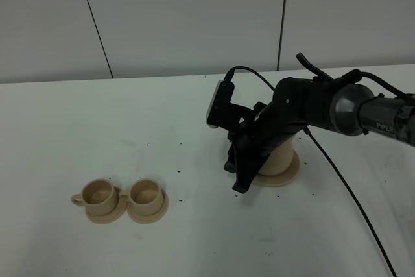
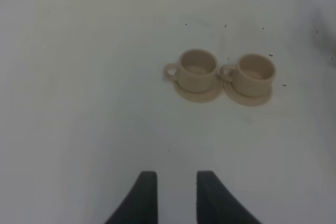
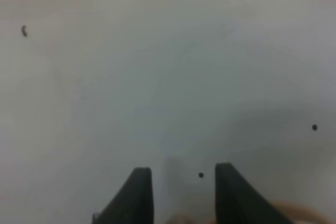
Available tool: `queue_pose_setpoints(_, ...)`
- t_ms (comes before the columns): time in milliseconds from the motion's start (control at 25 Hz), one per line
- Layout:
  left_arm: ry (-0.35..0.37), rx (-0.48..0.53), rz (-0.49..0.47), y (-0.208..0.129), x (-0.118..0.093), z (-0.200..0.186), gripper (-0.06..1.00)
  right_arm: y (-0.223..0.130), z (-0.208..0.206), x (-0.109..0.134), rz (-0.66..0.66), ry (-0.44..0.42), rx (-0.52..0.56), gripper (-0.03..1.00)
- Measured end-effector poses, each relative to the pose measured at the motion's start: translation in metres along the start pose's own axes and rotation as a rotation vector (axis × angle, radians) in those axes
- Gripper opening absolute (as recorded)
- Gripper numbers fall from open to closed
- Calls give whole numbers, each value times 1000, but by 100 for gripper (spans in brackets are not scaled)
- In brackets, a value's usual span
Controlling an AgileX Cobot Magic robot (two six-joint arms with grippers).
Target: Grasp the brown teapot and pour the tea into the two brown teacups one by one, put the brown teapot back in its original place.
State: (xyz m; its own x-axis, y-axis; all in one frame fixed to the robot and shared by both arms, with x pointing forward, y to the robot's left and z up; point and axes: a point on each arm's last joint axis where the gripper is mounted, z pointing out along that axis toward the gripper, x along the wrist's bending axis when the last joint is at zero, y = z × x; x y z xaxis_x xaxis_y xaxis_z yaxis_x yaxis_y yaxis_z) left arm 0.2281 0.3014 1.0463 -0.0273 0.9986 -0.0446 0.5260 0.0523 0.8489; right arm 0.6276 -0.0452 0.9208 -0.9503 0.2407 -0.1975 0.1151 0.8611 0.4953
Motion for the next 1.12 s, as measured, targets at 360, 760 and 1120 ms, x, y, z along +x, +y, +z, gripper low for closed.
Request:
queue_pose_setpoints(360, 0, 0, 0, 0, 0, 0, 25, 1, -3, 4, 15, 35, 13, 28)
queue_pose_setpoints(760, 0, 0, 0, 0, 0, 0, 25, -1, -3, 7, 42, 64, 43, 28)
queue_pose_setpoints(1120, 0, 0, 0, 0, 0, 0, 25, -5, -6, 9, 72, 84, 99, 28)
